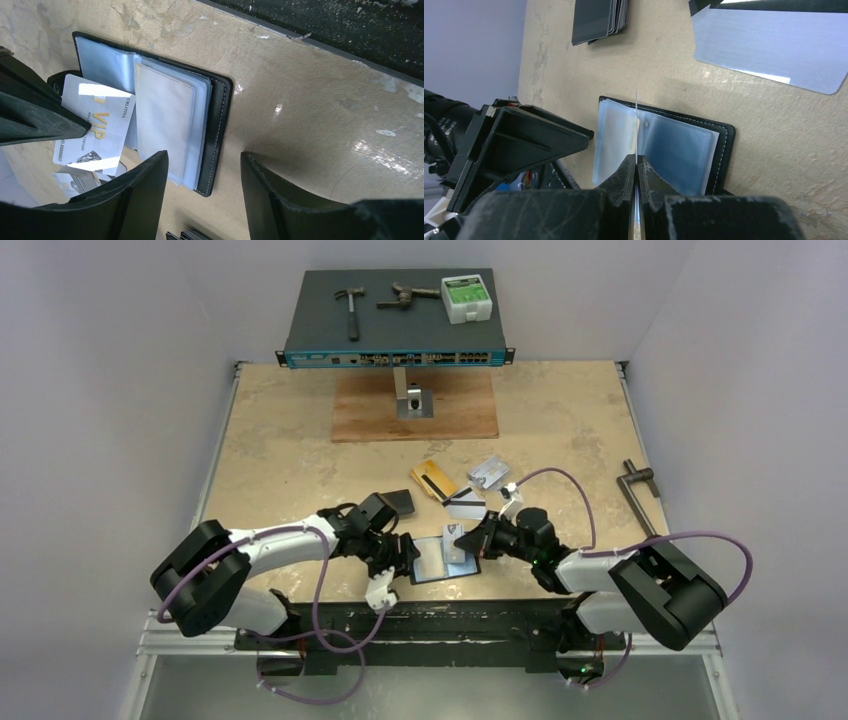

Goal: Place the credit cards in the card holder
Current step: Insert the credit card into the card holder.

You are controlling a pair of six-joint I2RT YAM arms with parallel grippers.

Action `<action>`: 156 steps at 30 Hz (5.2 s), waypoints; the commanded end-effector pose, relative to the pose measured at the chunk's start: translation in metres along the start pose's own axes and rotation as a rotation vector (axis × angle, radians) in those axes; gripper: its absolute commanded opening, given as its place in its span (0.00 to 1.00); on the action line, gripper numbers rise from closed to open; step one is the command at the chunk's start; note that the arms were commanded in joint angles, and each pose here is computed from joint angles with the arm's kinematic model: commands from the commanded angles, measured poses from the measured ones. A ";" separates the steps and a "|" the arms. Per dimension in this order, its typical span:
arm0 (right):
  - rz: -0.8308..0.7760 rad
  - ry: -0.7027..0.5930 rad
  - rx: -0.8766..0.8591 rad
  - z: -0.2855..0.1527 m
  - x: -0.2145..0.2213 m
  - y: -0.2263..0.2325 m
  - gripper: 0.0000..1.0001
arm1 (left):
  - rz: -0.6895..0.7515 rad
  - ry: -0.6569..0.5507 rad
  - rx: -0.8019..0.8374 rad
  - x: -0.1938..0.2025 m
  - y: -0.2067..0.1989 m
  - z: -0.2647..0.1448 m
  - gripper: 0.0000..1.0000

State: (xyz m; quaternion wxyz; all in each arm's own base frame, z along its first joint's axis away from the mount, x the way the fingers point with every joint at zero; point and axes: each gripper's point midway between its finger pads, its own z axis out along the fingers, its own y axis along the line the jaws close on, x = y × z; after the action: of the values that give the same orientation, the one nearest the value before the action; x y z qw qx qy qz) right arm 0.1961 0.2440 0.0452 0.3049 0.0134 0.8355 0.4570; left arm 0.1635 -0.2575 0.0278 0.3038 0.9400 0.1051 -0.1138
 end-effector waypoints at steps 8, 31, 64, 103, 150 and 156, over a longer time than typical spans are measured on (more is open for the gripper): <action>-0.017 -0.031 -0.077 0.001 -0.011 0.017 0.00 | -0.012 -0.024 0.032 0.000 0.007 0.010 0.41; 0.033 -0.032 -0.057 -0.005 -0.009 -0.004 0.00 | -0.136 -0.021 0.058 -0.024 0.012 0.029 0.24; 0.070 0.185 -0.017 -0.017 0.042 -0.025 0.00 | -0.125 0.000 0.043 -0.024 0.010 0.030 0.18; 0.007 0.323 0.177 -0.007 0.048 -0.036 0.18 | -0.120 0.007 0.038 -0.026 0.002 0.027 0.17; -0.292 0.357 0.062 0.012 0.057 0.064 0.70 | -0.123 -0.002 -0.071 -0.026 0.018 0.031 0.18; -0.338 0.336 -0.023 0.006 0.057 0.080 0.71 | -0.140 0.004 -0.149 -0.024 0.028 0.030 0.17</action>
State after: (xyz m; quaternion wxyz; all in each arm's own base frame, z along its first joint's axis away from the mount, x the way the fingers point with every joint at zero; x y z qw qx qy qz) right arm 0.1426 0.2856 0.0379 0.2138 -0.1672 0.9043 0.3294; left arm 0.1445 -0.2855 0.0181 0.3180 0.9240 0.1795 -0.1139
